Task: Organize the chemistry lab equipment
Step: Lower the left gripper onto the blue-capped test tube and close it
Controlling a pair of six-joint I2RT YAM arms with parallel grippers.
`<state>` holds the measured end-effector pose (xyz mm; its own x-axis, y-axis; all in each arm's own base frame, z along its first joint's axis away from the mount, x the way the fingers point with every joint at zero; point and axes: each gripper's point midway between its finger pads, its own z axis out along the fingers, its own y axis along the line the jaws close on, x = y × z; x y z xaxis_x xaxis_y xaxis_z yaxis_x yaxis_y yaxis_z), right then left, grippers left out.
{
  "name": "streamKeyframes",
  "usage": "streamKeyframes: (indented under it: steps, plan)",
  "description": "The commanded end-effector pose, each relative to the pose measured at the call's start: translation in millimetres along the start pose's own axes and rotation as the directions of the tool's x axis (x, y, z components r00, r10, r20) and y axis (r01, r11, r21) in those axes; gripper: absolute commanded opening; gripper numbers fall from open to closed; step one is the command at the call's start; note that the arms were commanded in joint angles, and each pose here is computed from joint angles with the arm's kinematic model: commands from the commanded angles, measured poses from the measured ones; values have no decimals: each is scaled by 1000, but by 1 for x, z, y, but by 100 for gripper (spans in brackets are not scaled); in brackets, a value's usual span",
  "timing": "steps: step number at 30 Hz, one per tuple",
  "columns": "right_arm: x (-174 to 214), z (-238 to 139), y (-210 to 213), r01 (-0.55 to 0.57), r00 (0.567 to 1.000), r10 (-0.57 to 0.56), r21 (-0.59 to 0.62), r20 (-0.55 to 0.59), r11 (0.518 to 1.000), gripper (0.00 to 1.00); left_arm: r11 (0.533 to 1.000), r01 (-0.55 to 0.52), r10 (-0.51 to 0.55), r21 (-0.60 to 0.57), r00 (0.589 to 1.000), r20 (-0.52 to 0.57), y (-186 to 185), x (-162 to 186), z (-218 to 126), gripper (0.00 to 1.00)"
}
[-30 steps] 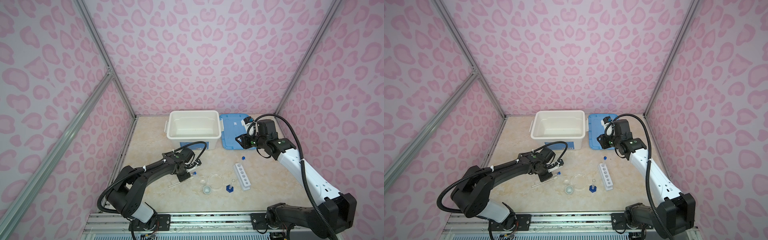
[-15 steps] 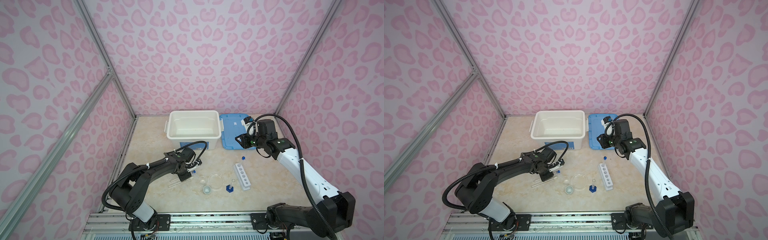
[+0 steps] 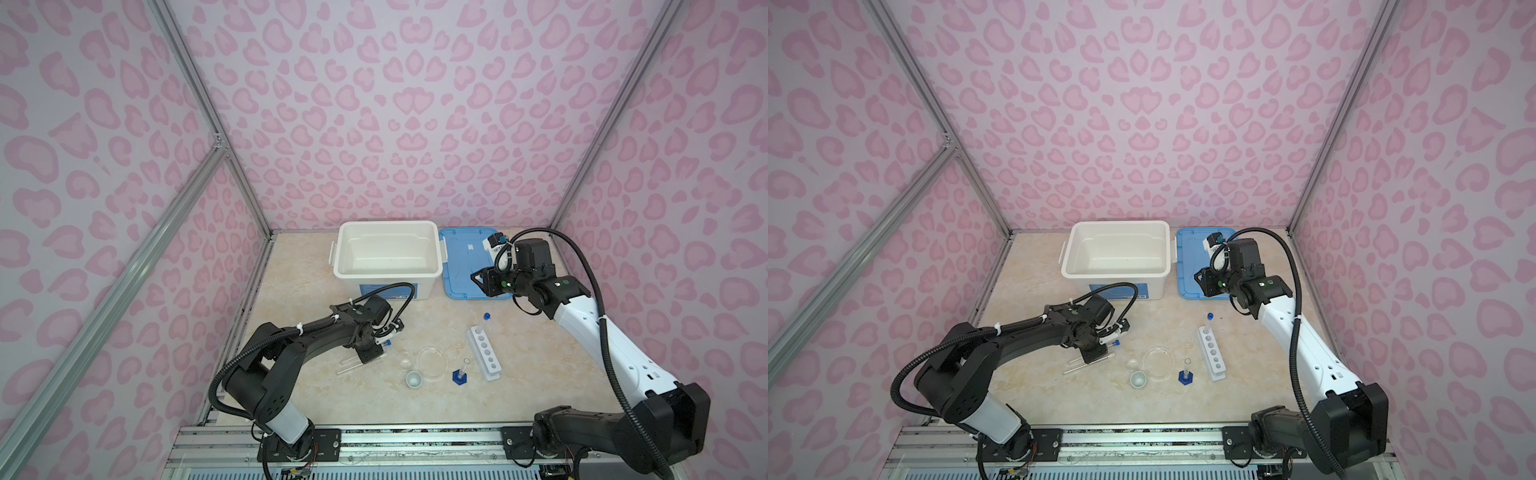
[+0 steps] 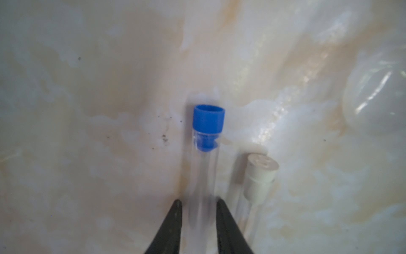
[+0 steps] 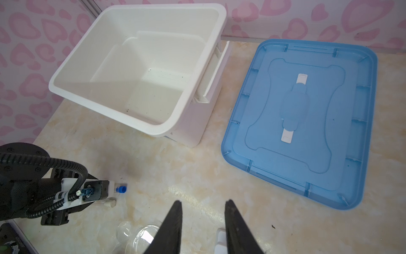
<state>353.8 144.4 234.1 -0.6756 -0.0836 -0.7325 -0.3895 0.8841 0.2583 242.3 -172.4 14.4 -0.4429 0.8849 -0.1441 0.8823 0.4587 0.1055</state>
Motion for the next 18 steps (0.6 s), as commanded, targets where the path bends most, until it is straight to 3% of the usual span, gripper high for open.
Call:
streamKeyframes:
  steps: [1, 18]
  plan:
    - [-1, 1, -2, -8, 1000, 8, 6, 10, 1000, 34, 1000, 6, -7, 12, 1000, 9, -1, -3, 2, 26]
    - [-2, -2, -4, -18, 1000, 18, 7, 14, 1000, 33, 1000, 25, -26, 17, 997, 74, 1, -16, -7, 18]
